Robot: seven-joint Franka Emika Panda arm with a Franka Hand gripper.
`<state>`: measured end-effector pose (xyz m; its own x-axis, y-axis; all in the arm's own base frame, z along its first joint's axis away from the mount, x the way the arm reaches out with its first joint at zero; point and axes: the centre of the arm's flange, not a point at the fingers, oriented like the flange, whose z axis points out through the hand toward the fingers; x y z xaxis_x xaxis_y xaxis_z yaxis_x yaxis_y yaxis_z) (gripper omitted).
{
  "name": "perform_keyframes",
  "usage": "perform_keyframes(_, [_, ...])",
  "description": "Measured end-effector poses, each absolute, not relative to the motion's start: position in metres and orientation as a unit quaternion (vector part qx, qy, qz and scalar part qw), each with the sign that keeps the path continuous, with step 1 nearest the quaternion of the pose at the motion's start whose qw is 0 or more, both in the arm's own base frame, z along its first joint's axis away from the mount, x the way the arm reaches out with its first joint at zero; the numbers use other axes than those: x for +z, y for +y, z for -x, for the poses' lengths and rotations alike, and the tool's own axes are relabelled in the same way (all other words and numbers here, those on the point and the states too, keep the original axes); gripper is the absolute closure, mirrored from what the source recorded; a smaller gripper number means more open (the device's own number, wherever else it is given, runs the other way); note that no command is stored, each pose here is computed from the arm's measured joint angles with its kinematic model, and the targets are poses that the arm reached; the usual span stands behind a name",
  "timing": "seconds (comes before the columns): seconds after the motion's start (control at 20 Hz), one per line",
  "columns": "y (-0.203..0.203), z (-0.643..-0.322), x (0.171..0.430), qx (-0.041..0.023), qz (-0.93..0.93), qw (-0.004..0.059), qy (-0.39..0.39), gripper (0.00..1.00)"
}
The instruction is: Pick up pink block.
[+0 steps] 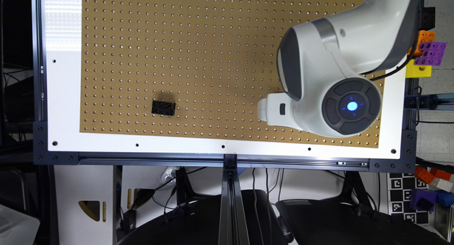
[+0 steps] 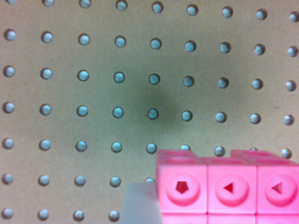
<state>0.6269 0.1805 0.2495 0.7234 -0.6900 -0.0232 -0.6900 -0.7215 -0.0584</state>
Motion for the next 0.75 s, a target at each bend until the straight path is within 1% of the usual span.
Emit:
perform_keyframes(0.15, [0.180, -0.625, 0.274, -0.0007, 0.928, 0.0288, 0.371, 1.00])
perform_keyframes(0.25, [0.180, -0.624, 0.282, -0.0005, 0.928, 0.0276, 0.370, 1.00])
perform_keyframes(0.75, [0.180, -0.624, 0.282, -0.0001, 0.928, 0.0271, 0.370, 1.00])
